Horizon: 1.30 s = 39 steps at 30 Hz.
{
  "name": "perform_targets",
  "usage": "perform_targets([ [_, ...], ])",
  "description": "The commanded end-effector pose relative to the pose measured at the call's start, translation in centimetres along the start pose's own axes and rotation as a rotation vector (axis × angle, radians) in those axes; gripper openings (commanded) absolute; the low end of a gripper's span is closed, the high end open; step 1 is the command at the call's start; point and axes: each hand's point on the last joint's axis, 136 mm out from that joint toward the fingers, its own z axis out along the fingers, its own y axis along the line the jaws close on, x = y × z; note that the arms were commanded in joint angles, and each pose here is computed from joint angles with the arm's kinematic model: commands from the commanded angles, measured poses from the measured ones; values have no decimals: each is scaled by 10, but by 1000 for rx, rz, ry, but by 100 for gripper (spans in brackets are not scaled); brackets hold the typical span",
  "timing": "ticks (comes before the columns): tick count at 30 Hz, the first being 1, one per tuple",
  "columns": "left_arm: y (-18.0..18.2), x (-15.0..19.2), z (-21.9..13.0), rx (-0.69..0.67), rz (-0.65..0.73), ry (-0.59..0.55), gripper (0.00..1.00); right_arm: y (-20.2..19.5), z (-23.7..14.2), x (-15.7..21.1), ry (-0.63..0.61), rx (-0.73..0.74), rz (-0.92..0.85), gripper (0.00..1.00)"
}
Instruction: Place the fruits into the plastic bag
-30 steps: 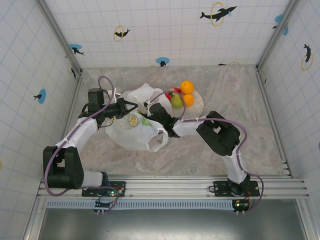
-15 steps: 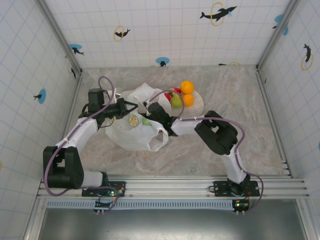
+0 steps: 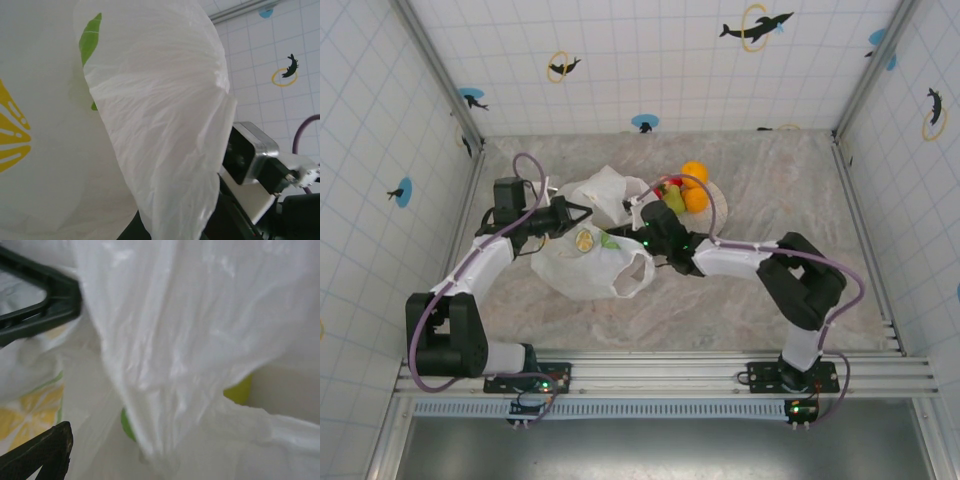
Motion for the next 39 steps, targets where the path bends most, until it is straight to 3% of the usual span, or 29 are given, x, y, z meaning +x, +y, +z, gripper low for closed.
perform_targets([
  [1,6,-1,-3,-19,-1,-12,0,6,-22,3,11,-35,-65,97],
  [15,22,-5,-5,-63,-32,-29,0,27,-87,-6,-38,-118,-257,97],
  [22,24,-4,-4,-55,-48,-18,0,22,-116,-30,-164,-146,-236,98],
  [26,18,-4,-5,-28,-40,-20,0,16,-110,-34,-168,-134,-222,98],
  [30,9,-3,-4,35,-51,-3,0,-3,-86,-31,-112,-8,-211,95],
  [39,-6,-8,-7,77,-27,-23,0,41,-44,15,90,-31,-458,94],
])
